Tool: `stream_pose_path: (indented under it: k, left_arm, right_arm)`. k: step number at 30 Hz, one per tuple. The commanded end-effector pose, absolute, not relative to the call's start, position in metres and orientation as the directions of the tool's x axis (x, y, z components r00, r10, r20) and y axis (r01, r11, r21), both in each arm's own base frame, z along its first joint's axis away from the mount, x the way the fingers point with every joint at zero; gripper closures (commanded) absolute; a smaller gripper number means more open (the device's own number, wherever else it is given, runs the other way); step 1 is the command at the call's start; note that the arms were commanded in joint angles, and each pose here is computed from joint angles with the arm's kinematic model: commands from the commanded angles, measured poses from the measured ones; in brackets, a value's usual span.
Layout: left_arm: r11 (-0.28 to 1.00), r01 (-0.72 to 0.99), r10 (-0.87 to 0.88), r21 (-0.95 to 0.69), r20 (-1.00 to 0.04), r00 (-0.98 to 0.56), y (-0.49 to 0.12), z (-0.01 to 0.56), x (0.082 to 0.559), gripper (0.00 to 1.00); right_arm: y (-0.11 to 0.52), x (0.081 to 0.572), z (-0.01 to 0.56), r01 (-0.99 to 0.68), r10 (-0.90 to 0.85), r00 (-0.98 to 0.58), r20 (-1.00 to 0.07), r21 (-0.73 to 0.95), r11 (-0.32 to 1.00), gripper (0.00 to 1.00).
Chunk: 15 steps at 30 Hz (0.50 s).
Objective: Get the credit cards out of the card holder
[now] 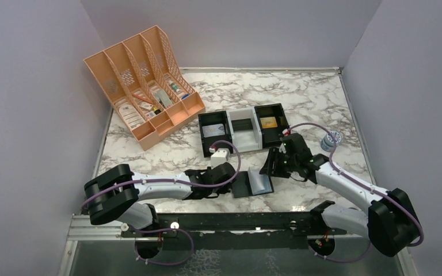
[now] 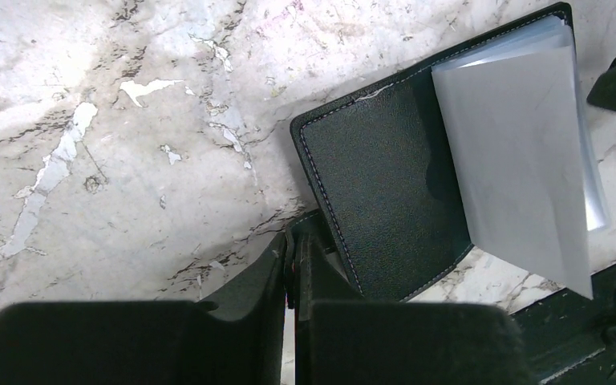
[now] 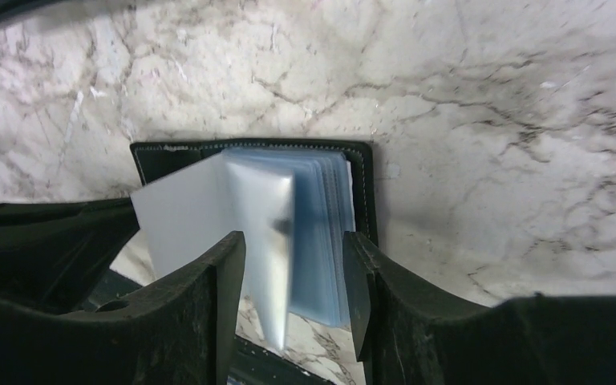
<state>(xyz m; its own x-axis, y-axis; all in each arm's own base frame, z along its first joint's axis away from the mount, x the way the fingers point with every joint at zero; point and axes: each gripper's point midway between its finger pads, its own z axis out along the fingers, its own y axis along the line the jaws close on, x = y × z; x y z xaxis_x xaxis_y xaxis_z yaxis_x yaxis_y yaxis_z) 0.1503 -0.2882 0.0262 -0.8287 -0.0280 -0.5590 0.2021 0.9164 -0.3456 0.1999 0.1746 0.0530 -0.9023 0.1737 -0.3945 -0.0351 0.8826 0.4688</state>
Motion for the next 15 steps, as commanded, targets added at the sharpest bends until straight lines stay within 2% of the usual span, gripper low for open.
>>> stream_pose_path:
  k: [1, 8, 15]
  left_arm:
    - [0.918, 0.219, -0.02, -0.33, -0.59, -0.807, -0.289, 0.037, 0.157, 0.98]
    - [0.911, 0.227, -0.015, -0.345, -0.577, -0.817, -0.296, 0.036, 0.155, 1.0]
    - [0.907, 0.244, 0.0, -0.344, -0.577, -0.817, -0.299, 0.036, 0.154, 1.0]
  right_arm:
    - [0.193, 0.177, 0.05, -0.092, 0.125, -0.937, -0.325, 0.578, 0.811, 0.5]
    - [0.202, 0.161, 0.04, -0.072, 0.107, -0.965, -0.239, 0.635, 0.77, 0.49]
    - [0.21, 0.164, 0.057, -0.124, 0.093, -0.957, -0.276, 0.674, 0.728, 0.49]
